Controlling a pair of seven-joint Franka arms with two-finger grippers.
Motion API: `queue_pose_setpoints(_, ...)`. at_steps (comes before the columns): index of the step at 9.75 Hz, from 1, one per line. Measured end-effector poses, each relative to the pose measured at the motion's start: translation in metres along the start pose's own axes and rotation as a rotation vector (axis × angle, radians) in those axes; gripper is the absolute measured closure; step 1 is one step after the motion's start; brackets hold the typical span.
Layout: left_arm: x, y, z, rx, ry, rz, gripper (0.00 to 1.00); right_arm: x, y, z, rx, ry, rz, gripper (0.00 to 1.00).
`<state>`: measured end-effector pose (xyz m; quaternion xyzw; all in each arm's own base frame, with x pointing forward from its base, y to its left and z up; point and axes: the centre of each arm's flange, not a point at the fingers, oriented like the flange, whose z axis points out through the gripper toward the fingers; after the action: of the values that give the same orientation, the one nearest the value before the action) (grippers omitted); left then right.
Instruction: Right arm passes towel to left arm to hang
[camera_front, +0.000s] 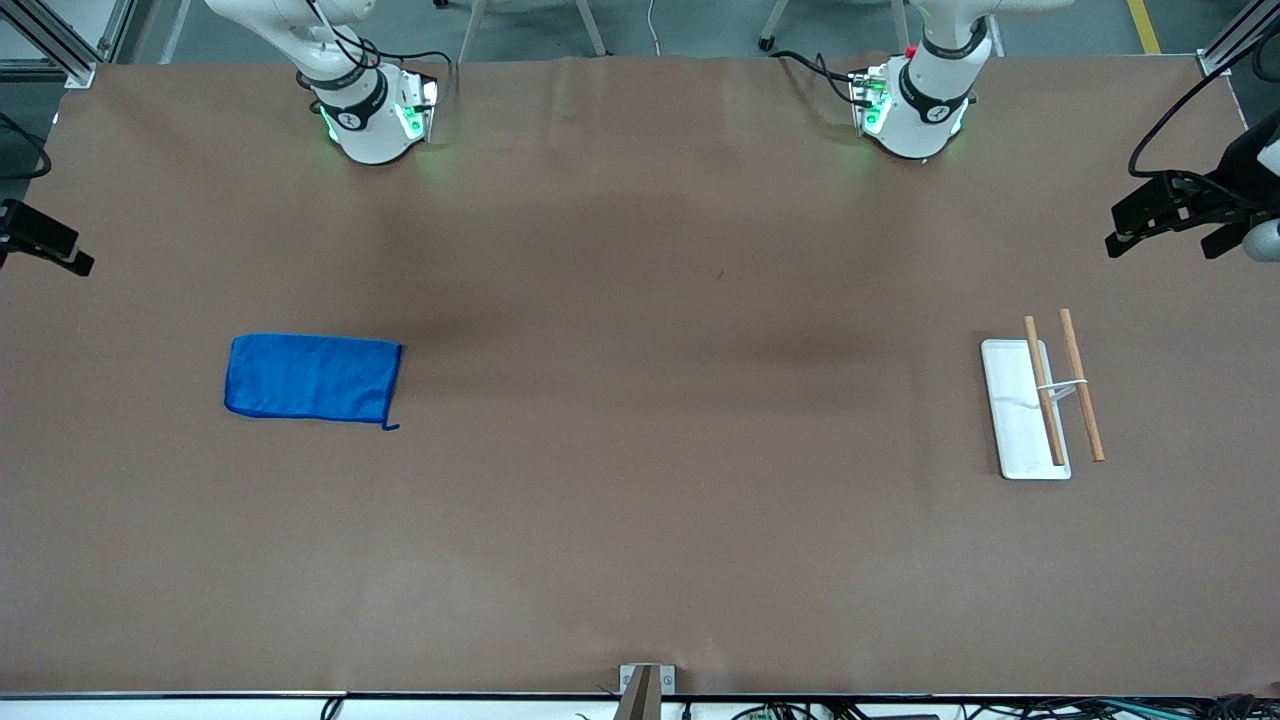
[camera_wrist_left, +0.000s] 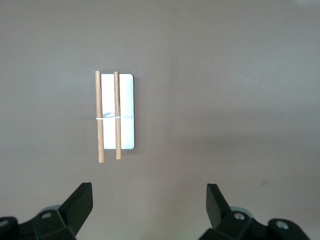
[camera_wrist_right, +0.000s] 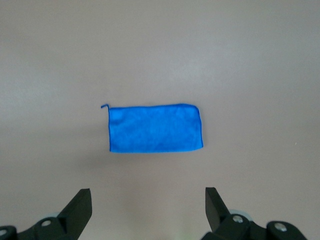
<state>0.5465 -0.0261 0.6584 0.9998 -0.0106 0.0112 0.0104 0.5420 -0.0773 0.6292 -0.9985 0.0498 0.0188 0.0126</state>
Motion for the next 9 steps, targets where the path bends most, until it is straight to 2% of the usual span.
queue_pose_setpoints(1,0.000,0.000,0.000,0.000,0.000,0.000,0.00,0.003,0.000,0.014,-0.001,-0.011,-0.001,0.00)
queue_pose_setpoints(2,0.000,0.000,0.000,0.000,-0.001,0.000,0.00,0.010,-0.002,0.036,-0.004,0.004,-0.004,0.00)
queue_pose_setpoints(5,0.000,0.000,0.001,0.000,-0.001,0.001,0.00,0.025,-0.011,0.142,-0.011,0.043,-0.025,0.00)
queue_pose_setpoints(8,0.000,0.001,0.001,0.000,-0.002,0.003,0.00,0.018,-0.006,0.273,-0.020,-0.007,-0.090,0.00)
queue_pose_setpoints(9,0.000,0.002,0.001,0.000,-0.002,0.003,0.00,0.018,0.000,0.313,-0.025,-0.010,-0.107,0.00)
